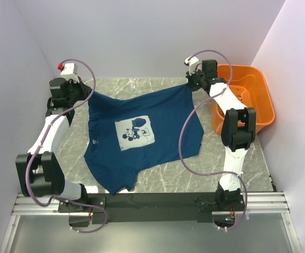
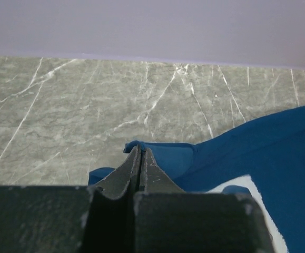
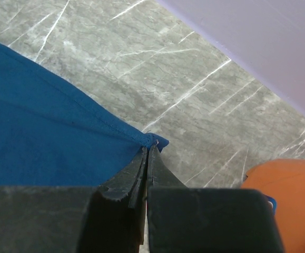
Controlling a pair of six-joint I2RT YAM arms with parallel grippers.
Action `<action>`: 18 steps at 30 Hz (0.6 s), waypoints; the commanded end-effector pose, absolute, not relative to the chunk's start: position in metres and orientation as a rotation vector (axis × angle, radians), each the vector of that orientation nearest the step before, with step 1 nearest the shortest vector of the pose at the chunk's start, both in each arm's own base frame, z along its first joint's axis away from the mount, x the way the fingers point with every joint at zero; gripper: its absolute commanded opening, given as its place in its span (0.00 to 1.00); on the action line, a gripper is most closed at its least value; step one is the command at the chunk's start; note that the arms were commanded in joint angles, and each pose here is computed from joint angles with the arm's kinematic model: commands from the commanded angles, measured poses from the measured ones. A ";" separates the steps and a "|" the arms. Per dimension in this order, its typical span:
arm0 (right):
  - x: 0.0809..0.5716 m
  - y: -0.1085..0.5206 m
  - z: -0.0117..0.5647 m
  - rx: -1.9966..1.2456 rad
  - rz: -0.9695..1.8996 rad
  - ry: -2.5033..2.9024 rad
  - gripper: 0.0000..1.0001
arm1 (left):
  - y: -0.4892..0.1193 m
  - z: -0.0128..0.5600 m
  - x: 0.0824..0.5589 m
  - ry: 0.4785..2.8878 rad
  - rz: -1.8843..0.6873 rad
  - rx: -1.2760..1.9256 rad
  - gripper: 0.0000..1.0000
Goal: Fold and stack the t-shirts
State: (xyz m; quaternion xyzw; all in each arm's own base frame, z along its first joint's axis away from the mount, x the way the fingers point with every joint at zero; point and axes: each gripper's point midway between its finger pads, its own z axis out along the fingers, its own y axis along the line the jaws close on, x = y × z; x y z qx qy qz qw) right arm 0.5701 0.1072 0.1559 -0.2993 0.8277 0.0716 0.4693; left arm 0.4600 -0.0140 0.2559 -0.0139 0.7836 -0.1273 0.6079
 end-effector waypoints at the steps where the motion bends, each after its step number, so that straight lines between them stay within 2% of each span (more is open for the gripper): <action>1: 0.571 0.101 0.175 -0.727 0.148 1.995 0.00 | -0.018 0.273 0.447 1.764 -0.290 0.012 0.01; 18: 0.576 0.097 0.166 -0.687 0.131 2.031 0.00 | -0.026 0.260 0.414 1.795 -0.320 0.024 0.01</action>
